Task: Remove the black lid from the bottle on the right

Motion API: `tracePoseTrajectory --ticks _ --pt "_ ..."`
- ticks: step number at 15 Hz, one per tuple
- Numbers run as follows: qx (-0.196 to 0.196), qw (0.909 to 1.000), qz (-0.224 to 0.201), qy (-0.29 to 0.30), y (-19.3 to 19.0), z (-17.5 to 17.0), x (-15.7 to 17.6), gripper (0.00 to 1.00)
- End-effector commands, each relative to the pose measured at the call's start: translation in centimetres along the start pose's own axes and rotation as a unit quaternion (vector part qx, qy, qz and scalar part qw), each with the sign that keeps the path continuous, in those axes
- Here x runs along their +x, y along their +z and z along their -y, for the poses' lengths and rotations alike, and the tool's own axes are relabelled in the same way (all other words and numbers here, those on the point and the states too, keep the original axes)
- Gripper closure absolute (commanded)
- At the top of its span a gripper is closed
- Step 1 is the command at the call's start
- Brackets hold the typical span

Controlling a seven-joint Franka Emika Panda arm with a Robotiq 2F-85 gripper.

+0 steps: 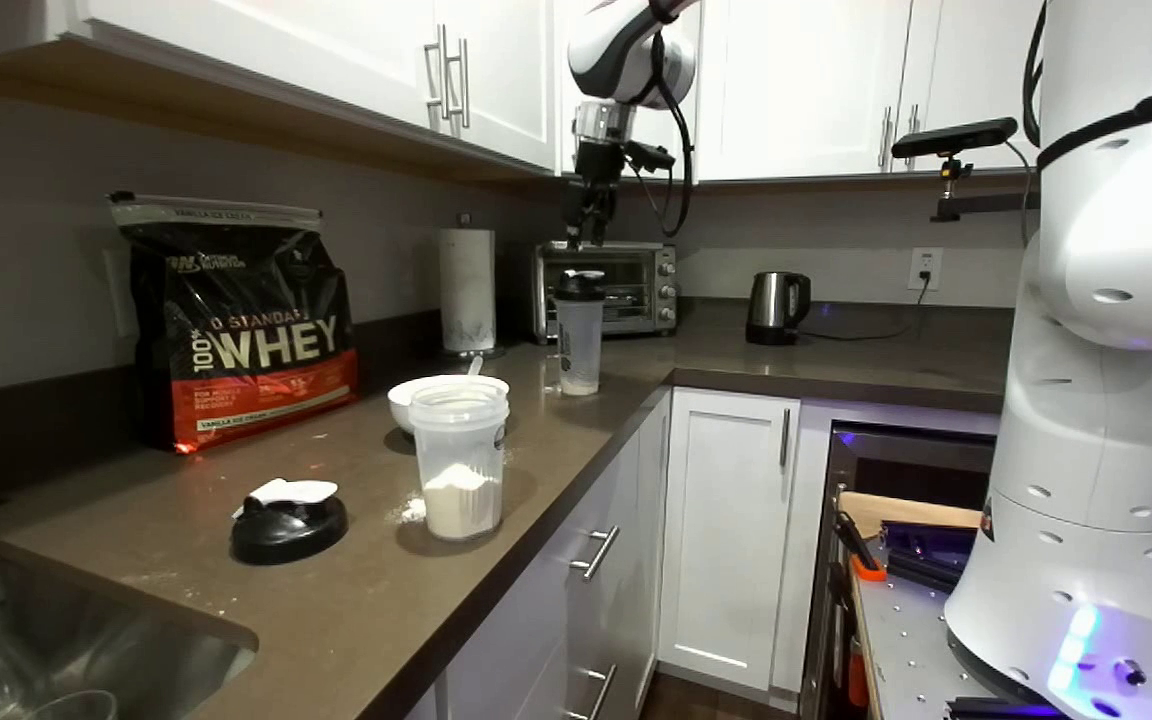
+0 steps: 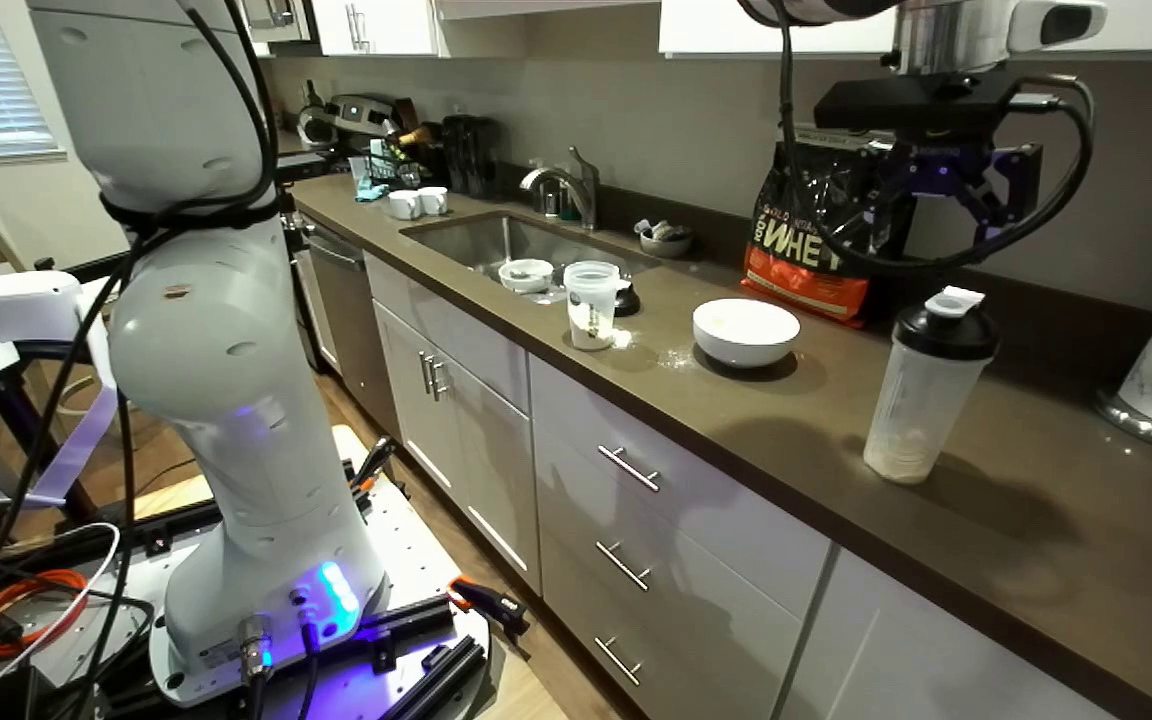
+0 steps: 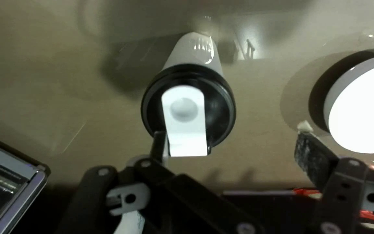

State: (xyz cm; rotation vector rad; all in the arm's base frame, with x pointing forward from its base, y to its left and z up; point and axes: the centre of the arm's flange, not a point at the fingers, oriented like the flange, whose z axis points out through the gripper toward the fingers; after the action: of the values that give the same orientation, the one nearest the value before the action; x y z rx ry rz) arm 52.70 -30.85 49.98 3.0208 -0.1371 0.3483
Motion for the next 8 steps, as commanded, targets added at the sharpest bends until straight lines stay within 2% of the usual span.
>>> tracePoseTrajectory --ticks 1,3,4,8 --pt "-0.044 0.9976 -0.051 -0.018 1.2 -1.4 1.1 0.0" --pt "-0.067 0.9951 -0.072 -0.015 1.6 -2.5 1.8 0.0" --pt "-0.076 0.9947 -0.069 -0.009 1.9 -3.0 2.0 0.0" --pt "-0.087 0.9957 -0.028 -0.014 3.2 -4.7 2.1 0.0"
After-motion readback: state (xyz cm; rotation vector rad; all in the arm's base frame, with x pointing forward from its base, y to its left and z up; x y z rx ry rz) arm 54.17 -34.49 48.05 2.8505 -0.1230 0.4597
